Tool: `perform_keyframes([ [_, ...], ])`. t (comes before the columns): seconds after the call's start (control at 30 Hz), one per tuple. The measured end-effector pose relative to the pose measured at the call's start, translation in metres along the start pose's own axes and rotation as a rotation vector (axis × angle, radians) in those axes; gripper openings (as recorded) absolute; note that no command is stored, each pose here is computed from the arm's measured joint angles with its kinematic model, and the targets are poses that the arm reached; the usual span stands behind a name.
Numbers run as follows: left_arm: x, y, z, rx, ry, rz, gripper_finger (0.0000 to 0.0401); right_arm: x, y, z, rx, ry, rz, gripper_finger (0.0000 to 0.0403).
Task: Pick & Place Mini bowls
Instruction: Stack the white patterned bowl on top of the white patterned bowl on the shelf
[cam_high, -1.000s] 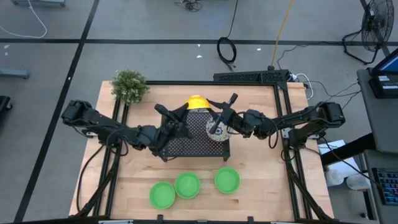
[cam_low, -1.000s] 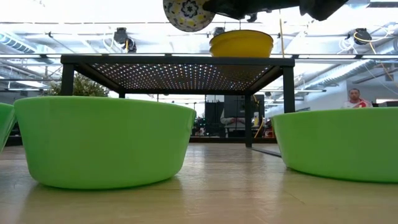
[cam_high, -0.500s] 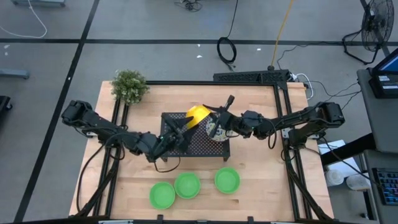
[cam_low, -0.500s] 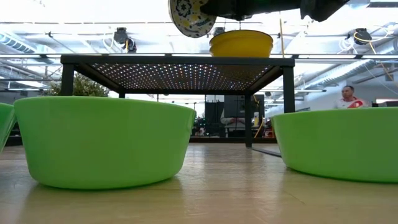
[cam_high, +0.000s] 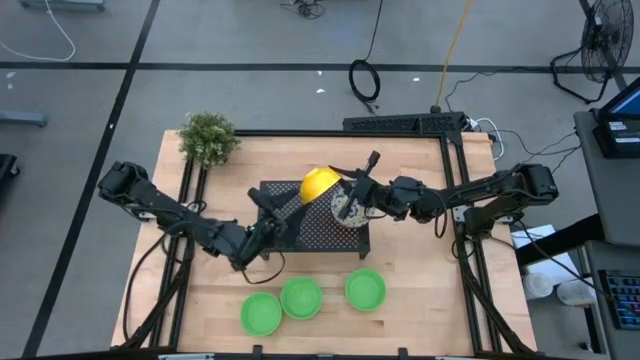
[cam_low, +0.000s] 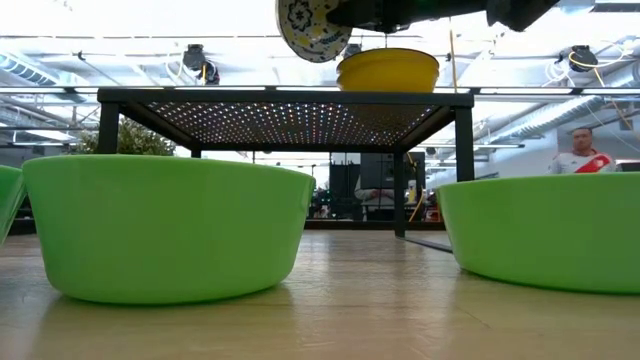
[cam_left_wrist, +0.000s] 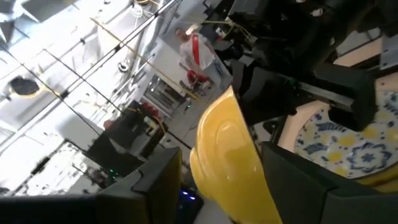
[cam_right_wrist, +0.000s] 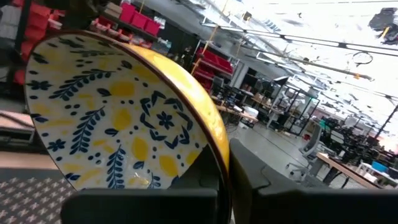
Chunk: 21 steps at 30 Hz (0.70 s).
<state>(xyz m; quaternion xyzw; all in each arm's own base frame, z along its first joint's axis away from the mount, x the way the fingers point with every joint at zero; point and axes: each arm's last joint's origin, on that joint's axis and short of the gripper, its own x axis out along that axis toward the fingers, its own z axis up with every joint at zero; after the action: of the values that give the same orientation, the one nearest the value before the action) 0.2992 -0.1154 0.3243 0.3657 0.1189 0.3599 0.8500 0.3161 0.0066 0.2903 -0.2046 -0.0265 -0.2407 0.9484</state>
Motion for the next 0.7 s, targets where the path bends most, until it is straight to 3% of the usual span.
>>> perform_keyframes([
  [0.17, -0.02, 0.006, 0.003, 0.02, -0.037, -0.078, 0.0218, -0.006, -0.005, 0.004, 0.004, 0.03, 0.028, 0.0001],
  [0.3, -0.032, 0.01, -0.009, 0.035, -0.101, -0.32, 0.0218, -0.01, -0.011, 0.01, 0.016, 0.021, 0.018, 0.0002],
  [0.43, -0.032, 0.037, -0.025, -0.067, -0.126, -0.621, 0.0218, -0.016, -0.019, 0.019, 0.013, 0.012, 0.019, 0.0002],
  [0.6, -0.031, 0.094, -0.049, -0.181, -0.129, -0.823, 0.0218, -0.027, -0.03, 0.028, 0.02, 0.013, 0.05, 0.0002],
  [0.7, -0.036, 0.12, -0.068, -0.232, -0.212, -0.989, 0.0218, -0.034, -0.036, 0.031, 0.03, 0.02, 0.115, 0.0002],
])
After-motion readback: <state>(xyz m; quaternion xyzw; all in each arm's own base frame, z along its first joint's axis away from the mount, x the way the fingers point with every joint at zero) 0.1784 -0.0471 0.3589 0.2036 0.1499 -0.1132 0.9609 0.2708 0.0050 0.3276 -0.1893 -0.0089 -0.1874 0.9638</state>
